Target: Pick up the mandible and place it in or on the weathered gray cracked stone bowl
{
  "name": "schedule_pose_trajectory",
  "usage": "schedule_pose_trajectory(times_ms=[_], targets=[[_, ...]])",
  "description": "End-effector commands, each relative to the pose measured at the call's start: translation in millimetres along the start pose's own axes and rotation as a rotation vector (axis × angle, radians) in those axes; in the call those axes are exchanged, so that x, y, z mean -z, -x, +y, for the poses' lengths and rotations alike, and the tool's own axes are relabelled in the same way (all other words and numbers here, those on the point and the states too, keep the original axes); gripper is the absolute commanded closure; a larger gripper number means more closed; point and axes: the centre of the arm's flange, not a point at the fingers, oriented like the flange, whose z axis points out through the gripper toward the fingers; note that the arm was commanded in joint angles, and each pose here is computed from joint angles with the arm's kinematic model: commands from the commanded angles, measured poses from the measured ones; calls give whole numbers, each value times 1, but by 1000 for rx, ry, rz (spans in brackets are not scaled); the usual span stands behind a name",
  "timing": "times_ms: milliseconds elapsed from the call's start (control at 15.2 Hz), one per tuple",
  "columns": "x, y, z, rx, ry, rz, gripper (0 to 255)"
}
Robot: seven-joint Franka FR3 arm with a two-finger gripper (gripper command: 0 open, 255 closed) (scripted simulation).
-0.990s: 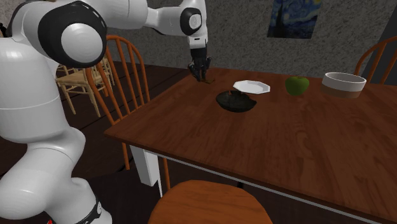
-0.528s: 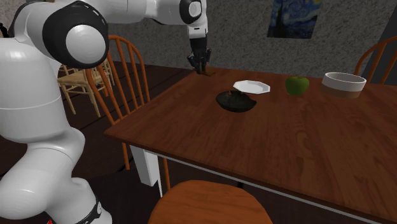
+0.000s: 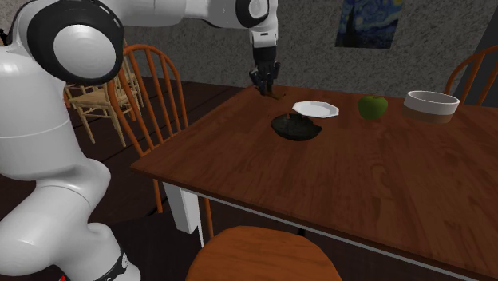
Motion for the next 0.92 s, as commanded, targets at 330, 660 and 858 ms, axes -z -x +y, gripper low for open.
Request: schedule_pose_trajectory(times_ms=[330, 660, 858], targets=[[5, -93, 8, 1, 0, 0, 255], [-3, -134, 12, 1, 0, 0, 255], [-19, -134, 15, 1, 0, 0, 255]])
